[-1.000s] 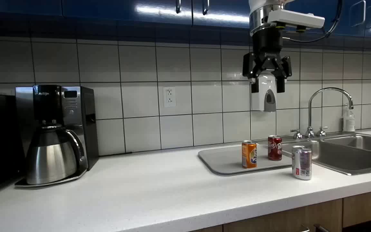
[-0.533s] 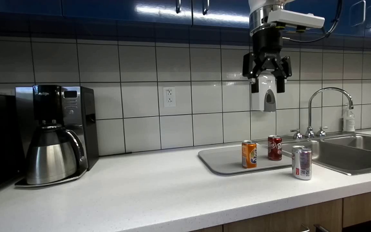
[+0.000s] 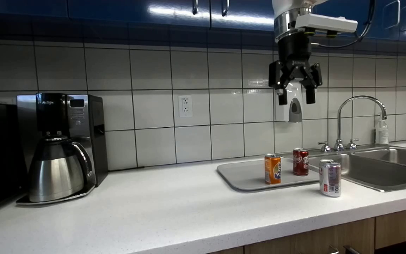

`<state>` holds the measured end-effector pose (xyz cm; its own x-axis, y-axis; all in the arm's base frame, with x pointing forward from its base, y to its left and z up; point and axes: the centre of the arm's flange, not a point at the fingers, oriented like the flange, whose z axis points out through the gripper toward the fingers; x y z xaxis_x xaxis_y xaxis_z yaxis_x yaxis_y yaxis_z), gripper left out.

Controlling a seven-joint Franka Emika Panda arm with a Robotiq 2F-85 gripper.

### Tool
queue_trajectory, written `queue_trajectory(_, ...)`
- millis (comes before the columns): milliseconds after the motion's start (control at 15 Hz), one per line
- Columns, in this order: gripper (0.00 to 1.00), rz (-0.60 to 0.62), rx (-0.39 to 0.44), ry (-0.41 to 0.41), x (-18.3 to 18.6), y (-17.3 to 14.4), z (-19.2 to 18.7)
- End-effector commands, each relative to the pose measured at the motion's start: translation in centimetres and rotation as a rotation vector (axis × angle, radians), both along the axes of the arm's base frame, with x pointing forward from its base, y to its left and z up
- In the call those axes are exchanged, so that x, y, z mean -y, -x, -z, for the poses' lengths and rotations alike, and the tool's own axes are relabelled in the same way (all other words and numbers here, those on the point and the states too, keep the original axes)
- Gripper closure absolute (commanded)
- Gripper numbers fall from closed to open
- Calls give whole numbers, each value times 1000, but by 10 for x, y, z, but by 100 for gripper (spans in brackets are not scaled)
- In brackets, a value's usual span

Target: Put the grey can on the tray

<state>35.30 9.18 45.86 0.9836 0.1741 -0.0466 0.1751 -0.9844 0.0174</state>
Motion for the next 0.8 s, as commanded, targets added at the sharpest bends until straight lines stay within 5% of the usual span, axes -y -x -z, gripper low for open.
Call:
queue_trajectory(0, 0, 14, 13, 45, 13, 9, 6)
queue_trajectory(733, 0, 163, -2, 48, 97, -5, 36)
